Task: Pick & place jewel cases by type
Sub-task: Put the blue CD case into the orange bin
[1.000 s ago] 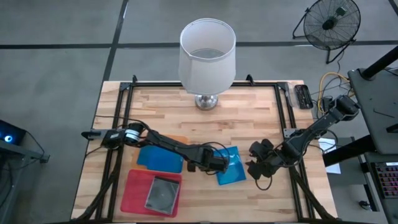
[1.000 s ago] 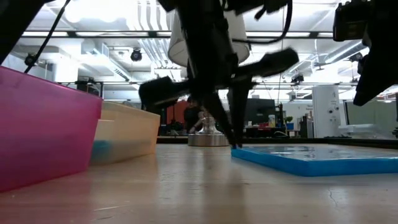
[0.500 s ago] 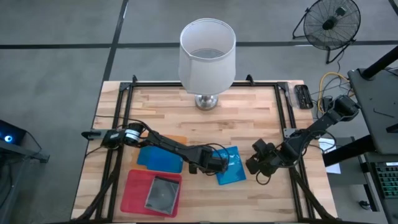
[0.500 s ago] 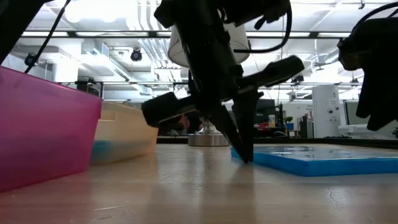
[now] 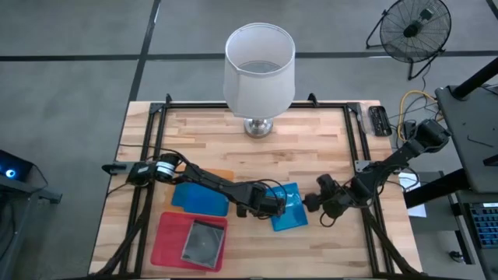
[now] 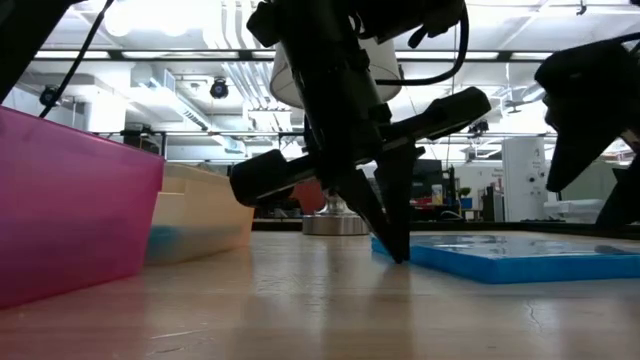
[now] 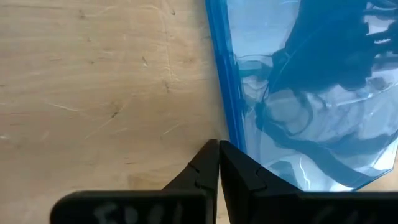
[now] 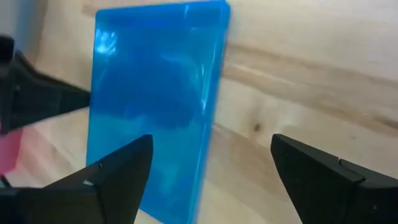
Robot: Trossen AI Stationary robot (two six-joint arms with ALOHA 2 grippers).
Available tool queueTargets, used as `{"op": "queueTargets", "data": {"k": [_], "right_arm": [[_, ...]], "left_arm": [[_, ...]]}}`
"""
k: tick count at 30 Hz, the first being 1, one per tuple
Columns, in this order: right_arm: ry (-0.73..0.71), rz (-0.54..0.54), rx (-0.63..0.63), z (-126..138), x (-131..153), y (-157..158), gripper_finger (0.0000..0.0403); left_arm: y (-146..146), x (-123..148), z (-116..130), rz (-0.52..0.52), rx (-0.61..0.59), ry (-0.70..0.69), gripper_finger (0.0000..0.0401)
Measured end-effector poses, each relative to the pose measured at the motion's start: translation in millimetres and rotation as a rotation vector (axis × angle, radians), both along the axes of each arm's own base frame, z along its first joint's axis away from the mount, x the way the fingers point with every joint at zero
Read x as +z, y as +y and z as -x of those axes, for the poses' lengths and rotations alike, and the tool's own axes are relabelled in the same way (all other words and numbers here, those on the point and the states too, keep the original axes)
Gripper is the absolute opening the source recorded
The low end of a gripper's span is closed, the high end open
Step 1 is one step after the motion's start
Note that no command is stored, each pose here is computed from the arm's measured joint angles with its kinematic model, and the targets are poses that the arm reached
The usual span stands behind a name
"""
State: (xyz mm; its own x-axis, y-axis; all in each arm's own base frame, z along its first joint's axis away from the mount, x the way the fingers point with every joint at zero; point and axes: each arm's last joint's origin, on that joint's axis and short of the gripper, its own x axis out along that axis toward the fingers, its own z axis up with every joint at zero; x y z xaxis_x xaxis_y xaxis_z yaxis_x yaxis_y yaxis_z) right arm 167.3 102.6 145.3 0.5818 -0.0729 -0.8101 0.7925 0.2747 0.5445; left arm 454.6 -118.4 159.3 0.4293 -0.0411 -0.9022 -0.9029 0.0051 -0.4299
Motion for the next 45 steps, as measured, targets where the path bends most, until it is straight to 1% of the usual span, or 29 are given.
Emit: {"op": "queueTargets", "data": {"k": [8, 16, 26, 28, 31, 35, 45], "right_arm": [[-0.027, 0.014, -0.067, -3.5, 0.1, -6.0, 0.0306], [-0.052, -0.037, -0.133, -6.1, 1.0, -7.1, 0.0320], [-0.074, -0.044, -0.117, -9.8, 0.8, -5.2, 0.0326], [-0.046, -0.050, -0.119, -11.0, -3.7, -3.9, 0.0326], [-0.004, -0.067, -0.099, -20.1, -11.9, 3.2, 0.0326], [0.039, -0.054, -0.099, -28.0, -20.1, 9.0, 0.0326], [0.013, -0.071, -0.106, -31.4, -20.6, 11.7, 0.0316]], "left_arm": [[0.0, 0.0, -0.1, -0.001, -0.001, -0.001, 0.0000], [0.0, -0.1, -0.2, -0.004, -0.008, -0.003, 0.0000], [0.7, 0.0, -1.0, -0.008, -0.013, -0.010, 0.0000], [0.7, -0.1, -1.0, -0.008, -0.015, -0.011, 0.0000], [0.7, -0.2, -1.3, -0.010, -0.015, -0.015, 0.0000], [0.8, -0.1, -1.3, -0.017, -0.026, -0.016, 0.0000], [0.4, -0.1, -1.3, -0.022, -0.038, -0.017, 0.0000]]}}
